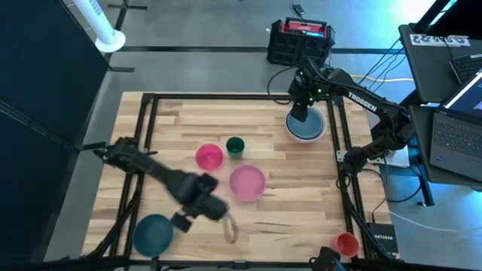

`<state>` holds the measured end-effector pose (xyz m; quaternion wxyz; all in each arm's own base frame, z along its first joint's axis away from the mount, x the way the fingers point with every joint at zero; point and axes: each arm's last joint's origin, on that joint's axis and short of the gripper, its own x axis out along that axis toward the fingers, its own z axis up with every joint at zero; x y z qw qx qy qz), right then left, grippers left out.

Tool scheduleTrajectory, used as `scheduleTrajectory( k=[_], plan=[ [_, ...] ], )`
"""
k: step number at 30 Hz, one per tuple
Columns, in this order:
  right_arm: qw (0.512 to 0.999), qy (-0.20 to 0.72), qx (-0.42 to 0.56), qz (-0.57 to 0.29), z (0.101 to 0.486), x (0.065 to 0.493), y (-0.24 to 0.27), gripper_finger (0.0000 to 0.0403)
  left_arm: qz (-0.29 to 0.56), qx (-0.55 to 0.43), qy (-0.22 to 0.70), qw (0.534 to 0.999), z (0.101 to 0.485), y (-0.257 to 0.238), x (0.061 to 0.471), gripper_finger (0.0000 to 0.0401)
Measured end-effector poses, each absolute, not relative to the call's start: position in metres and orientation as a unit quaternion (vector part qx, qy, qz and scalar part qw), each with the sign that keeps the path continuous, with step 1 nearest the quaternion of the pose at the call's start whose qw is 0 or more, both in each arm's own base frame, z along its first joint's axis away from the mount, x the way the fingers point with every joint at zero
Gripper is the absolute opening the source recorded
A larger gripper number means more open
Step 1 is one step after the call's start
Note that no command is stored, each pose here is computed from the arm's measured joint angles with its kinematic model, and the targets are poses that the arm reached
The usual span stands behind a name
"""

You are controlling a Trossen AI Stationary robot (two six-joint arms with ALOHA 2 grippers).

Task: Nest bowls inside each other
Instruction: Stack the blue bowl on top of the light pink bowl

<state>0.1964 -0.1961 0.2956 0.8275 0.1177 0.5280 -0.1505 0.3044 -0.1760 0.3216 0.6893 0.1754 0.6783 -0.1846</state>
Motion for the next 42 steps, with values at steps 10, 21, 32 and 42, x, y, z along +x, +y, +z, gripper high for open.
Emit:
scheduleTrajectory(
  k=[10,21,32,42],
  plan=[
    [0.823,0.539,0.126,-0.131,0.279,0.194,-0.193,0.0206,-0.204,0.177,0.671,0.691,0.299,-0.229,0.22,0.0092],
    [0.81,0.555,0.156,-0.105,0.256,0.189,-0.186,0.0206,-0.236,0.233,0.672,0.662,0.24,-0.234,0.208,0.0092],
    [0.814,0.549,0.159,-0.1,0.256,0.189,-0.185,0.0206,-0.259,0.261,0.661,0.655,0.208,-0.225,0.209,0.0092],
    [0.812,0.549,0.167,-0.105,0.256,0.189,-0.185,0.0206,-0.269,0.258,0.646,0.666,0.193,-0.224,0.211,0.0083]
  ],
)
